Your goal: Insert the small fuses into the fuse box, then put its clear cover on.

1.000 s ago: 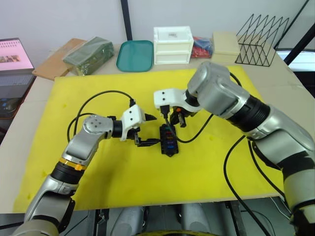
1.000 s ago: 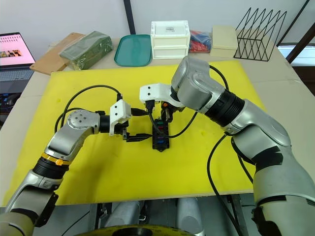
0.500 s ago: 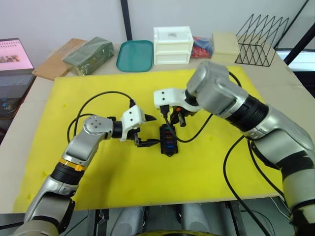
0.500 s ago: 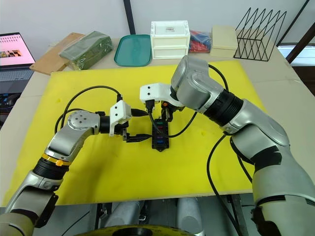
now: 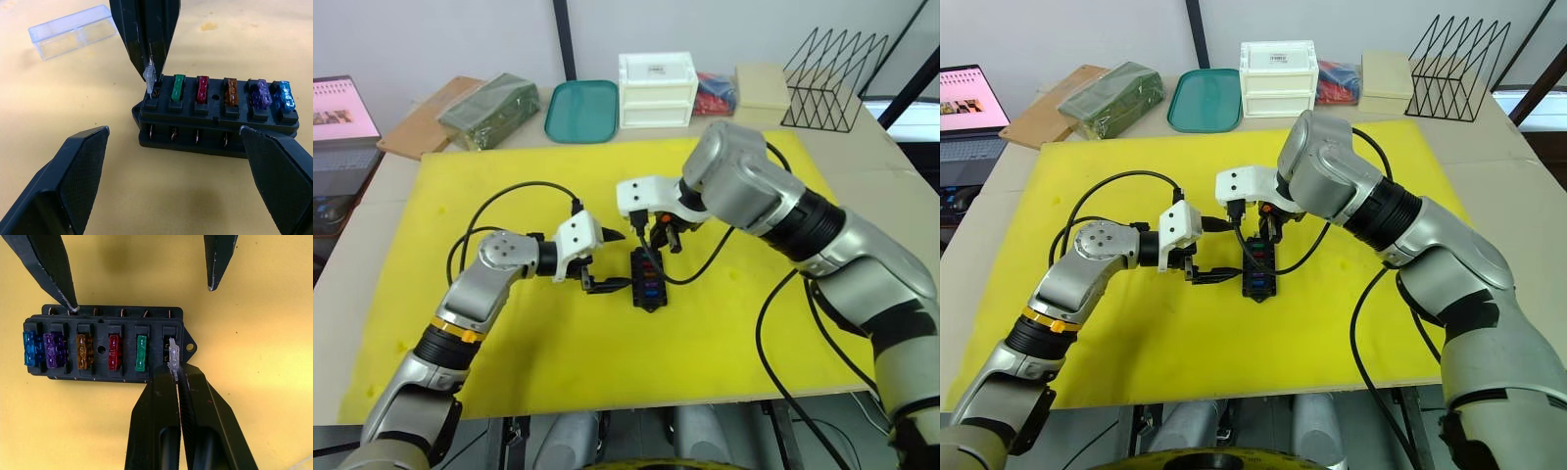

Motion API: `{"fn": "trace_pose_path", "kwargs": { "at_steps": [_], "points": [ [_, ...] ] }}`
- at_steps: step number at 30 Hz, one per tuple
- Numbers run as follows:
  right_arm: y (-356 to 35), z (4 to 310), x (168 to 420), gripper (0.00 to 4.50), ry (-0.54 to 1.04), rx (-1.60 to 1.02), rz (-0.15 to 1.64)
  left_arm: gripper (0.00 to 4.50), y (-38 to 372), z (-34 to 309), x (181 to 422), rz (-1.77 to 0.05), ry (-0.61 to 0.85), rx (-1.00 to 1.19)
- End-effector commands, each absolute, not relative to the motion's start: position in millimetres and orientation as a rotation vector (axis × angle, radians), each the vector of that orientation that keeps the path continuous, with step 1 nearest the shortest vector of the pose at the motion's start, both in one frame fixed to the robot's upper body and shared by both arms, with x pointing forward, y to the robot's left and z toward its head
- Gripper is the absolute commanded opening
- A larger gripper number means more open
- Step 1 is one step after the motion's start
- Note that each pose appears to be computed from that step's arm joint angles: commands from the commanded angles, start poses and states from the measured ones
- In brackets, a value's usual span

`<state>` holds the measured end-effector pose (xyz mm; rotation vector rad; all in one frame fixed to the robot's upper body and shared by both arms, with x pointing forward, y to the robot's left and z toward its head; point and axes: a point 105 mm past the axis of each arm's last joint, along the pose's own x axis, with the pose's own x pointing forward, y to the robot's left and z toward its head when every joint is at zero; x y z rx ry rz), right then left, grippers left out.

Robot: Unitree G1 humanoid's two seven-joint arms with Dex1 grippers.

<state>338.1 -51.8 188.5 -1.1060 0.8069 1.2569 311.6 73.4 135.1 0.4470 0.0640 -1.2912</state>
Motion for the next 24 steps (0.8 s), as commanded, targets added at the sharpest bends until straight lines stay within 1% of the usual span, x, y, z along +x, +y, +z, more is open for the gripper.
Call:
{"fn": "trace_pose_path", "kwargs": {
  "at_steps": [1,13,15,16,24],
  "points": [
    [-48.8,195.2,334.4,0.07,0.779,-1.148,1.263,4.50,71.4,145.3,309.2,-1.291,0.007,0.459],
    [-48.0,190.8,331.0,0.07,0.795,-1.145,1.274,4.50,71.4,145.4,308.7,-1.292,0.009,0.459],
    [-47.7,191.0,331.0,0.53,0.792,-1.147,1.273,4.50,71.5,145.3,308.6,-1.292,0.009,0.460],
    [-47.5,191.2,330.9,0.69,0.789,-1.147,1.274,4.50,71.6,145.2,308.6,-1.292,0.009,0.460],
    [-45.9,192.9,329.8,0.69,0.771,-1.148,1.280,4.50,71.4,145.4,308.9,-1.294,0.010,0.462]
  ]
}}
